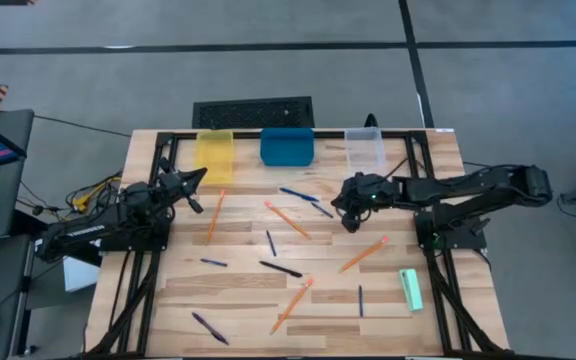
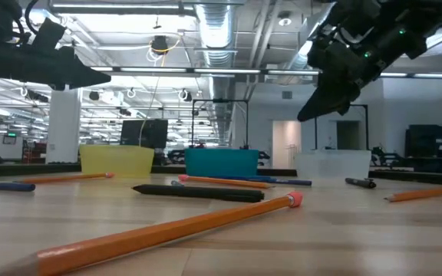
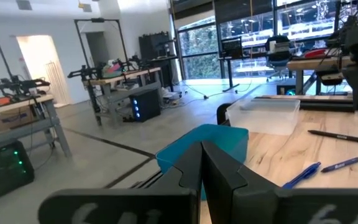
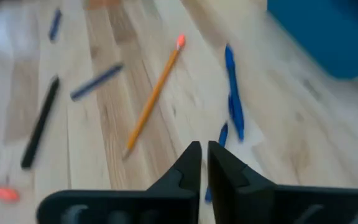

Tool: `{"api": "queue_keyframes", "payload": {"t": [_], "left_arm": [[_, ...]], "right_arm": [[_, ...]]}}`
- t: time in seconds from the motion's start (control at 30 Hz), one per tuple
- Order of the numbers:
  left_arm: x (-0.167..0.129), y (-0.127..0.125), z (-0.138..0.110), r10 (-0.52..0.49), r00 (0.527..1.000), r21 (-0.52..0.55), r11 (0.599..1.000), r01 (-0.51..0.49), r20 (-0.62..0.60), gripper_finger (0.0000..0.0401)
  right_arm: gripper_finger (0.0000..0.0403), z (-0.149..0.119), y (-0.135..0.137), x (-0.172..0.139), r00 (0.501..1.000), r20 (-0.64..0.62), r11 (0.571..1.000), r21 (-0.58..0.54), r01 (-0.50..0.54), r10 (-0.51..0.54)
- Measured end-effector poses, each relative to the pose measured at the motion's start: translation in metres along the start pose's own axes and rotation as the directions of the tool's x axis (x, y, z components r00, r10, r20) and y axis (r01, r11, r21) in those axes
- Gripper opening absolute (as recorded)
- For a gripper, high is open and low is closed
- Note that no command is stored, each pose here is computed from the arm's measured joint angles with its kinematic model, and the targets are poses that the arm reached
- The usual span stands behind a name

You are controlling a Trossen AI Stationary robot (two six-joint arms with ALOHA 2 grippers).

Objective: Sort crayons/erasers/pens/pencils in bins
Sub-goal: Put the blue crayon into the transparent white bin

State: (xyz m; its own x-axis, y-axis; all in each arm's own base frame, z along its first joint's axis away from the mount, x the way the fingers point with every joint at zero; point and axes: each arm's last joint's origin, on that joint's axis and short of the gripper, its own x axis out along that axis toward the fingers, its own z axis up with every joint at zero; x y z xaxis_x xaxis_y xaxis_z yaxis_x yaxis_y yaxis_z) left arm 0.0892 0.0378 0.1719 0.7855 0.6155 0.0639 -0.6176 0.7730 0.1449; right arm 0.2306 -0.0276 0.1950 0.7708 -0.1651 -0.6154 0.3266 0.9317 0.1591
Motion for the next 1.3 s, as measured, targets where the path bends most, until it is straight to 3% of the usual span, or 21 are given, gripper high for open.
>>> {"api": "queue_keyframes", "payload": {"t": [0.37, 0.67, 1.3], "left_arm": [[0.000, -0.002, 0.000, -0.054, 0.999, -0.003, 0.999, 0.054, 0.009, 0.0000], [0.000, -0.002, 0.000, -0.053, 0.999, -0.085, 0.995, 0.054, 0.008, 0.0000], [0.000, -0.002, 0.000, -0.053, 0.999, -0.088, 0.995, 0.053, 0.008, 0.0000]], "right_arm": [[0.0134, 0.003, 0.011, 0.036, 0.985, -0.171, 1.000, -0.008, 0.028, -0.029], [0.0210, 0.010, 0.014, 0.052, 0.965, -0.255, 0.998, -0.021, 0.052, -0.056], [0.0213, 0.002, 0.011, 0.066, 0.945, -0.317, 0.997, -0.014, 0.080, -0.080]]}}
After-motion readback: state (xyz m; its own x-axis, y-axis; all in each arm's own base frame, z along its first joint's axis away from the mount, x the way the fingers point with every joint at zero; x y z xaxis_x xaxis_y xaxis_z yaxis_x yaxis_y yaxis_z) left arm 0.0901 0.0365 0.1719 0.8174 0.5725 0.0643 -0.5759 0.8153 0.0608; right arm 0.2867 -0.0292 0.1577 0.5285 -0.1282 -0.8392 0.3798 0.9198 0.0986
